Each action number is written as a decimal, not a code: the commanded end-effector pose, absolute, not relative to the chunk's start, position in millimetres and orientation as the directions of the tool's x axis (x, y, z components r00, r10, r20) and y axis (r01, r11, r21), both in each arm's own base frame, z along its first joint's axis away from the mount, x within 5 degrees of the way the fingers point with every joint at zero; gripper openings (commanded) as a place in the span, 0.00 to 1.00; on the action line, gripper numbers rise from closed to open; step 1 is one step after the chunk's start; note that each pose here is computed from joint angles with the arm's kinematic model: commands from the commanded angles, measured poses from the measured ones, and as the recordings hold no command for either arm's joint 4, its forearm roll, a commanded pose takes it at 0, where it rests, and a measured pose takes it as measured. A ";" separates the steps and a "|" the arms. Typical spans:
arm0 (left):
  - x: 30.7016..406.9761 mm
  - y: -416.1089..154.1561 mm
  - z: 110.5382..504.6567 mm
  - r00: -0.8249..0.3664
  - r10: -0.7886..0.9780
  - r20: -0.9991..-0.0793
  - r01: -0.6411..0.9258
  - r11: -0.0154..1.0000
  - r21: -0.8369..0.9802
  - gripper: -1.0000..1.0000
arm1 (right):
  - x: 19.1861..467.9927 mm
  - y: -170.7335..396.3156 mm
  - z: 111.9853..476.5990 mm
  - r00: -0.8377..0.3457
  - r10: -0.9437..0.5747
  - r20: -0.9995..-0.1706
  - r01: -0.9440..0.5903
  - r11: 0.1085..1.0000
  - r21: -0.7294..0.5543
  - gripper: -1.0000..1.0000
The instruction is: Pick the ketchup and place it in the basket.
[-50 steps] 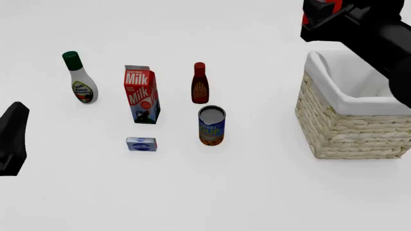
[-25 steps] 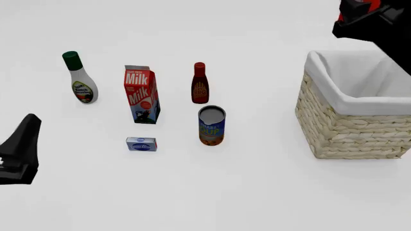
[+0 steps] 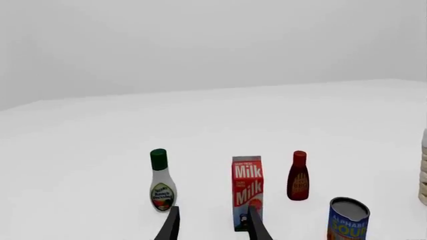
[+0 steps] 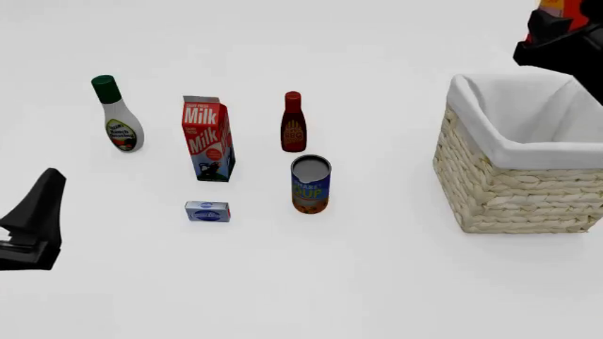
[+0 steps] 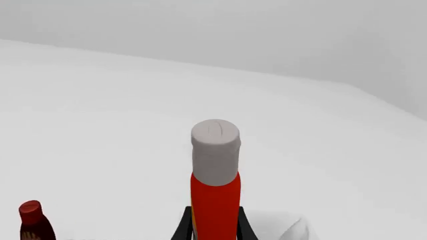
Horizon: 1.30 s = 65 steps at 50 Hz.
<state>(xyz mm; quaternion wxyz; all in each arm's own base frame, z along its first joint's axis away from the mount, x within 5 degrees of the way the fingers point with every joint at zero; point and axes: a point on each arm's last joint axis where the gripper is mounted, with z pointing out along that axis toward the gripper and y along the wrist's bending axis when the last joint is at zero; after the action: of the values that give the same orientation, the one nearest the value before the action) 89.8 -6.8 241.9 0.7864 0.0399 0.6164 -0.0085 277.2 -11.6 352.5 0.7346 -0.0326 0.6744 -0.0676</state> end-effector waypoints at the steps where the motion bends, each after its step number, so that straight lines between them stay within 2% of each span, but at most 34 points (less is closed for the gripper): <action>1: 92.0 -7.4 240.9 0.235 0.032 -0.971 0.068 0.996 0.050 1.00 | 274.0 -21.0 343.0 0.071 -0.129 -0.989 0.086 0.989 -0.123 0.00; 29: 95.3 -7.7 239.5 0.230 0.038 -0.973 0.068 0.996 0.055 1.00 | 276.2 -48.3 315.7 0.031 -0.131 -0.991 0.177 0.976 -0.123 0.00; 65: 100.0 -8.0 238.5 0.222 0.029 -0.975 0.070 0.997 0.046 1.00 | 305.5 -59.1 284.5 -0.034 -0.146 -0.989 0.187 0.971 -0.150 0.00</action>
<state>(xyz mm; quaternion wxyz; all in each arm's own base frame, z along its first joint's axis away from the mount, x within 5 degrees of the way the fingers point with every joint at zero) 100.1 -8.3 238.7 0.7803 0.0414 0.6239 -0.0129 298.7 -56.9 288.0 0.6949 0.0117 0.7086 -0.1214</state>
